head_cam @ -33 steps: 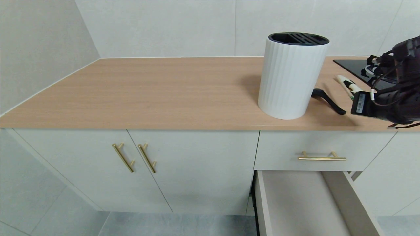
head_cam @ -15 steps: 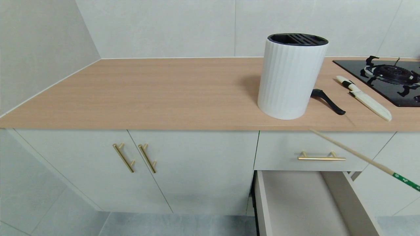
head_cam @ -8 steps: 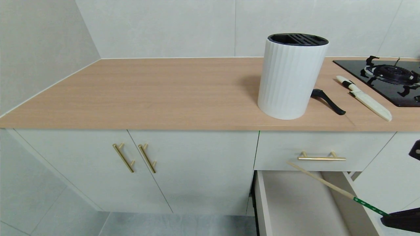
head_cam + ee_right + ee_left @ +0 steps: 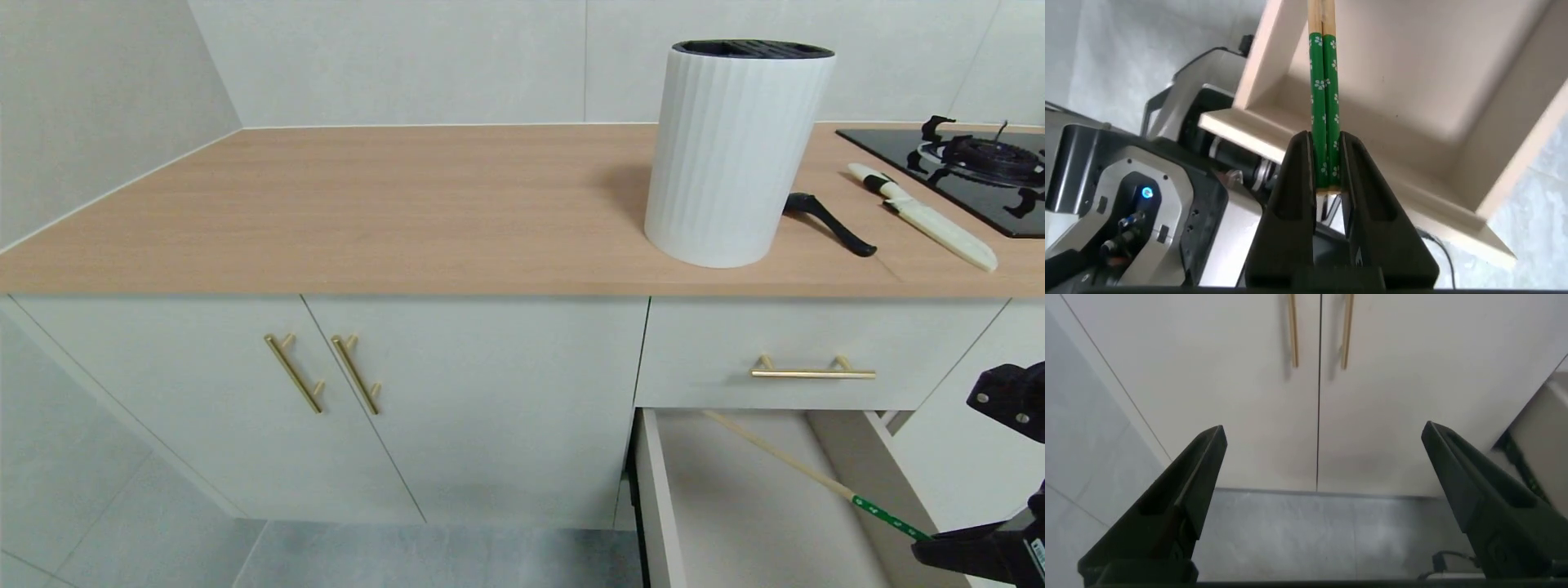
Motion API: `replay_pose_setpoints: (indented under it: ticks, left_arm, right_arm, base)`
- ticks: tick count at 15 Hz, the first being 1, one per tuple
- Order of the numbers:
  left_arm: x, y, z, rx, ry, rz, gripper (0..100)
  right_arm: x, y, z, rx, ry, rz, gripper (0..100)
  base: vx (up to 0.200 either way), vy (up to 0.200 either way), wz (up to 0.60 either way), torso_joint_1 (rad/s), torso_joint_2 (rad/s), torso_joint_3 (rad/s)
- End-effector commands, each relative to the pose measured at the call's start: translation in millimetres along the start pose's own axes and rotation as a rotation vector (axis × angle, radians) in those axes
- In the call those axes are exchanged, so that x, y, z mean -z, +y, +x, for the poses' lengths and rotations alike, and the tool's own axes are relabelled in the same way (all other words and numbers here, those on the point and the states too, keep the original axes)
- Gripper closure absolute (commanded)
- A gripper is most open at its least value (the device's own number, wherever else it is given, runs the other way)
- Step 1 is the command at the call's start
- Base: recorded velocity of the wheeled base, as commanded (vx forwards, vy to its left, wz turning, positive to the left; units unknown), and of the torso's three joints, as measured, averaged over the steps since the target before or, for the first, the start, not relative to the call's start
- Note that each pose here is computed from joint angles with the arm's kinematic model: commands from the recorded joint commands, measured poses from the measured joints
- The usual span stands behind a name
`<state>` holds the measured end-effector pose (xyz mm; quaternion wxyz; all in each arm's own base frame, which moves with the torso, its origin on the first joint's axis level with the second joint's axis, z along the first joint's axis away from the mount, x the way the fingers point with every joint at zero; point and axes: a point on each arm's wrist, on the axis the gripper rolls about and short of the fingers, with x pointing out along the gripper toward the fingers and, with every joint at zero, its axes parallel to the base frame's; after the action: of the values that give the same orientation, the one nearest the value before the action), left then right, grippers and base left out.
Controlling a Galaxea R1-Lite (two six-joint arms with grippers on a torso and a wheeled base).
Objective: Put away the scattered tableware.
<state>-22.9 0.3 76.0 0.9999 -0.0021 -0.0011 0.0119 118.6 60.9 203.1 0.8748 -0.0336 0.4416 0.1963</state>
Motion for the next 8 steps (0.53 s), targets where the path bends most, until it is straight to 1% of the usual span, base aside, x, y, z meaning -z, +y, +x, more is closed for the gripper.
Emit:
replay_pose_setpoints:
  ticks: [1, 8]
  left_arm:
    - [0.1, 0.0, 0.1, -0.001, 0.002, 0.0, 0]
    - [0.1, 0.0, 0.1, -0.001, 0.002, 0.0, 0]
  right_arm:
    - [0.6, -0.1, 1.6, 0.001, 0.008, -0.001, 100]
    - [0.8, -0.4, 4.4, 0.01, 0.02, -0.003, 100]
  base:
    - [0.0, 0.0, 0.0, -0.198, 0.47, 0.261]
    - [0.0, 0.0, 0.0, -0.185, 0.46, 0.265]
